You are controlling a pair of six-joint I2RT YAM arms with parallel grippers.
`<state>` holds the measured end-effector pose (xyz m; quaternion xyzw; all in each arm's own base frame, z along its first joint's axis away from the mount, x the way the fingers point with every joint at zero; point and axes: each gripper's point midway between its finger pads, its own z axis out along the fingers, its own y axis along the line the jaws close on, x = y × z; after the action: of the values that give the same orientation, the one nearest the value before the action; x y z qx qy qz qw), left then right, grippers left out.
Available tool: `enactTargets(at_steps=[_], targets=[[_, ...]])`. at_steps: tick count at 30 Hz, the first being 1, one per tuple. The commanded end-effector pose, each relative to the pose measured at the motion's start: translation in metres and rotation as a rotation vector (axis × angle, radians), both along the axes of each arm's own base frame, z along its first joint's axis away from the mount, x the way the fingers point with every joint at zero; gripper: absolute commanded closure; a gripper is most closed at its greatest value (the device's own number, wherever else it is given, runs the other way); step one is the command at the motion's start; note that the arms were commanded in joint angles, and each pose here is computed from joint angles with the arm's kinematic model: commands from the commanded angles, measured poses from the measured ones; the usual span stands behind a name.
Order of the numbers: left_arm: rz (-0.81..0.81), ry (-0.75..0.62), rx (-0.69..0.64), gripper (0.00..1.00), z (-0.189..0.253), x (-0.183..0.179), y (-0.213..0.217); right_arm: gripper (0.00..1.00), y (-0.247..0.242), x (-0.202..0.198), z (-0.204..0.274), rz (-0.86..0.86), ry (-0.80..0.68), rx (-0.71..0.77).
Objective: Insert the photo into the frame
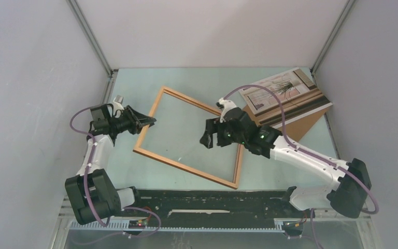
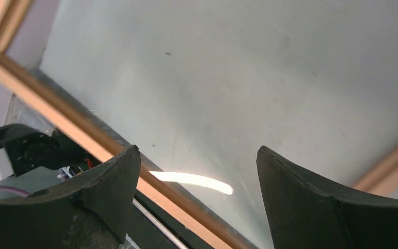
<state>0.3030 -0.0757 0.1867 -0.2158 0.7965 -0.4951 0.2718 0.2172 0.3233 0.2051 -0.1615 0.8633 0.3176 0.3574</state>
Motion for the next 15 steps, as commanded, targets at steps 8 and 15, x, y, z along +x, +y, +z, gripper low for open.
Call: enactTargets(at_steps=[8, 15], targets=[[-0.015, -0.037, 0.092, 1.0, -0.012, -0.001, 0.005, 0.15, -0.143, 0.038, -0.08, -0.41, 0.426, 0.018], [-0.013, -0.001, 0.118, 1.0, -0.026, 0.003, 0.009, 0.26, -0.188, 0.047, -0.114, -0.428, 0.562, 0.256]])
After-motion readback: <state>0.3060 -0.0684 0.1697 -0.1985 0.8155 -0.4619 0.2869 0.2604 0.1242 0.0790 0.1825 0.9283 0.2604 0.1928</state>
